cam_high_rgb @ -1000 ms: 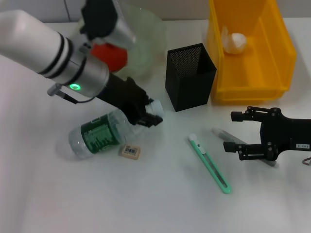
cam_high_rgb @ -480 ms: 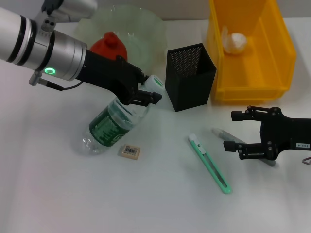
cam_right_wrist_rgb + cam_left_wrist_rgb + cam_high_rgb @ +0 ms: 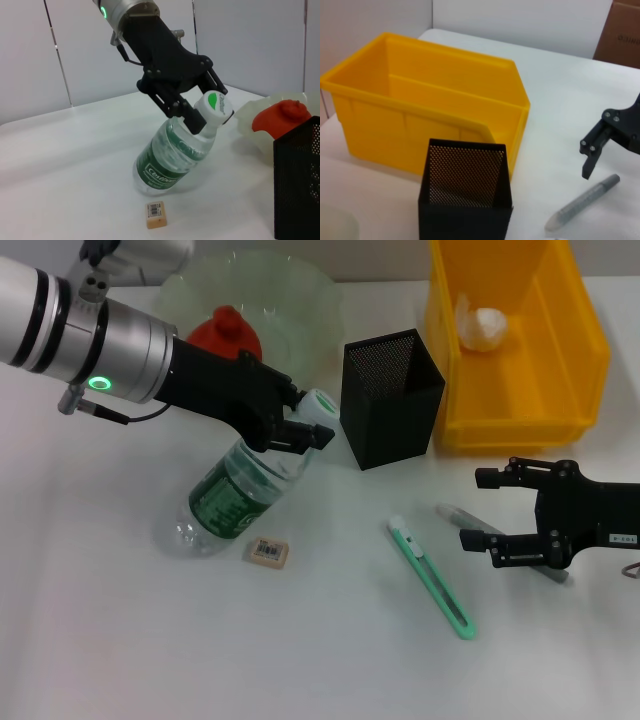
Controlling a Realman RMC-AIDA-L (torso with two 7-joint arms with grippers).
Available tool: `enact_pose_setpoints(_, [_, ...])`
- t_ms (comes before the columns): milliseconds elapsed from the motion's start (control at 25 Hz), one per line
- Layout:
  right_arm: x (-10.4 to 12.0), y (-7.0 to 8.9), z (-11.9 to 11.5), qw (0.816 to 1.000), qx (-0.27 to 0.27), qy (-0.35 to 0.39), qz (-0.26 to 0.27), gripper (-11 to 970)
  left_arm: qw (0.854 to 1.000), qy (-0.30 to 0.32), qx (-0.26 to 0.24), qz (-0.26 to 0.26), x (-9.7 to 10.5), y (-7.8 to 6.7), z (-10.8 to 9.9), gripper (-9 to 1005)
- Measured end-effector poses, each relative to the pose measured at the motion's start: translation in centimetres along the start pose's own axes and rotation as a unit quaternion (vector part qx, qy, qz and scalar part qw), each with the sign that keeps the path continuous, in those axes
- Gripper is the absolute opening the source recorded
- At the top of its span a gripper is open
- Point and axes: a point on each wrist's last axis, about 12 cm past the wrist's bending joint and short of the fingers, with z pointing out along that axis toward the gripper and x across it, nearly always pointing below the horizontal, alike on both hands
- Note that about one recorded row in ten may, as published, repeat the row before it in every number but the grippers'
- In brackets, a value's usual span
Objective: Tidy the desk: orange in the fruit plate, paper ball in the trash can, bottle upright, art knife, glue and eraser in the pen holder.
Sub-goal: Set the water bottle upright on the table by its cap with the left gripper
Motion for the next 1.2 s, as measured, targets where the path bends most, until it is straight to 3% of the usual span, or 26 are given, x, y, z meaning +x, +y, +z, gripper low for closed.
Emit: enact_pose_setpoints(1200, [-0.1,-0.1,-0.1,1.0,0.007,-0.004,-0.002,831,0.996,-0.085,-0.015,-0.009,1.3,-0.2,-2.2,445])
